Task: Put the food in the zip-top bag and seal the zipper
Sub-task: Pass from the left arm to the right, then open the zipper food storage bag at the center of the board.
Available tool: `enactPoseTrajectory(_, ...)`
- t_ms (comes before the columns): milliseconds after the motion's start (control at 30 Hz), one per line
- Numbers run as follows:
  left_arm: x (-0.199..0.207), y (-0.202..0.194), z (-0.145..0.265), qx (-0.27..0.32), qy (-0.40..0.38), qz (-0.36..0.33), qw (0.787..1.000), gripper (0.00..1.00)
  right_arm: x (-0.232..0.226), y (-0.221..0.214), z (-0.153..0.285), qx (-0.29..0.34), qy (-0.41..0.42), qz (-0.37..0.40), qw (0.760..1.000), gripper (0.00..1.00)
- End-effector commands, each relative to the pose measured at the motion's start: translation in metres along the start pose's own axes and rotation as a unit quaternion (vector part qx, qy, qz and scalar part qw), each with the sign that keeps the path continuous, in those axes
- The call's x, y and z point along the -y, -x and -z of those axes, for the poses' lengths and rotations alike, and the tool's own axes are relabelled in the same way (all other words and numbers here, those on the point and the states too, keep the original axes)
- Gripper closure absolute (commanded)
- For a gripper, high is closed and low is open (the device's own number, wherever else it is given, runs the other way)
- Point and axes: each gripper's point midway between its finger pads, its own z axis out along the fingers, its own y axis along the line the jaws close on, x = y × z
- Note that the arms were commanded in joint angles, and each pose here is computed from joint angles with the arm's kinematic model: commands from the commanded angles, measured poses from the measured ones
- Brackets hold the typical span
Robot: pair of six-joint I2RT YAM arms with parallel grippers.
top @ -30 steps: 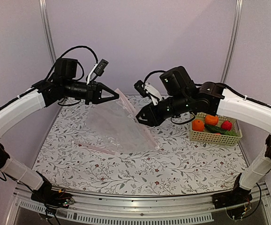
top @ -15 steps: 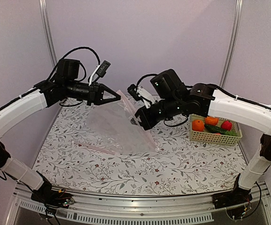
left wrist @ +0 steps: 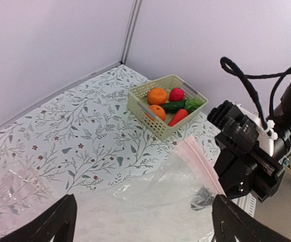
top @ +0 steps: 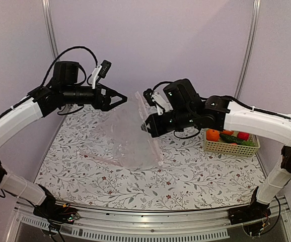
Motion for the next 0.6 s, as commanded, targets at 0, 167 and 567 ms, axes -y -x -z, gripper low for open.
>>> enactPoseTrajectory(0,-0.009,0.023,0.033,0.053,0.126,0.004,0.991,0.05,0.007,0.017,0.013,0.056,-0.025,-0.051,0.997,1.0)
enactPoseTrajectory(167,-0.005,0.003,0.026,0.054,0.138,0.113,0.983,0.05,0.012,0.015,0.005,0.06,-0.031,-0.08,0.995,1.0)
enactPoseTrajectory(567,0.026,-0.035,-0.025,0.02,0.12,0.191,0.974,0.06,0.02,0.01,-0.004,0.053,-0.049,-0.087,0.994,1.0)
